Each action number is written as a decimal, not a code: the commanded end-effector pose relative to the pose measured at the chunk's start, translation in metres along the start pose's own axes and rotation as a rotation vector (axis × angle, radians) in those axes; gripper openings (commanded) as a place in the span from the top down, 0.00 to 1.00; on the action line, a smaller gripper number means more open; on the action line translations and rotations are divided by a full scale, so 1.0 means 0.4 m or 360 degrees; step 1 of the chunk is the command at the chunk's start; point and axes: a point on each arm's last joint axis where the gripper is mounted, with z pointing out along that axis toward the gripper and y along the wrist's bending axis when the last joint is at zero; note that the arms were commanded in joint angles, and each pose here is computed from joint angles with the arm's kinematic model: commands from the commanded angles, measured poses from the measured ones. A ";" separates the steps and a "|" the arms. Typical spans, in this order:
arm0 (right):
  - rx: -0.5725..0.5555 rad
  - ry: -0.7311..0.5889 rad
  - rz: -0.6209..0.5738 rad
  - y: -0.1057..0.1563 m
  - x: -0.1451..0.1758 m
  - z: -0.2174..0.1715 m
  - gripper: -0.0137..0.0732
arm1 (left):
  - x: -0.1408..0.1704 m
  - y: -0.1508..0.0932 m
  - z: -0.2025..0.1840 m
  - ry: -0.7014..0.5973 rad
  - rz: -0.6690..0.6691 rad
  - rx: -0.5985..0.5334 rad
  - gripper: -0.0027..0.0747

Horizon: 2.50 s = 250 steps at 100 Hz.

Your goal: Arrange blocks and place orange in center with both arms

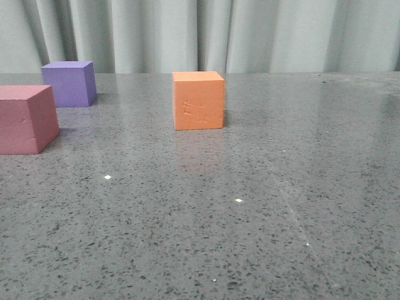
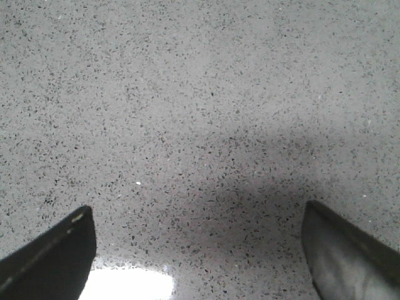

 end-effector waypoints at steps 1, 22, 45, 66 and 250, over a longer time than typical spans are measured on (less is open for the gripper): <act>-0.0005 -0.0132 0.0005 -0.003 -0.020 -0.022 0.09 | -0.038 -0.013 -0.029 -0.0149 0.0032 0.0060 0.09; -0.0024 -0.0146 0.0016 0.000 -0.023 -0.022 0.09 | -0.102 -0.049 -0.124 -0.0371 0.0077 0.0234 0.17; -0.0035 -0.0144 0.0024 0.001 -0.022 -0.022 0.09 | -0.191 -0.085 -0.176 -0.0462 0.0101 0.0385 0.19; -0.0046 -0.0149 0.0031 0.003 -0.023 -0.023 0.09 | -0.265 -0.131 -0.119 -0.0485 0.0033 0.0616 0.19; -0.0065 -0.0156 0.0042 0.005 -0.024 -0.023 0.09 | -0.315 -0.658 0.472 0.0023 0.0184 0.0324 0.23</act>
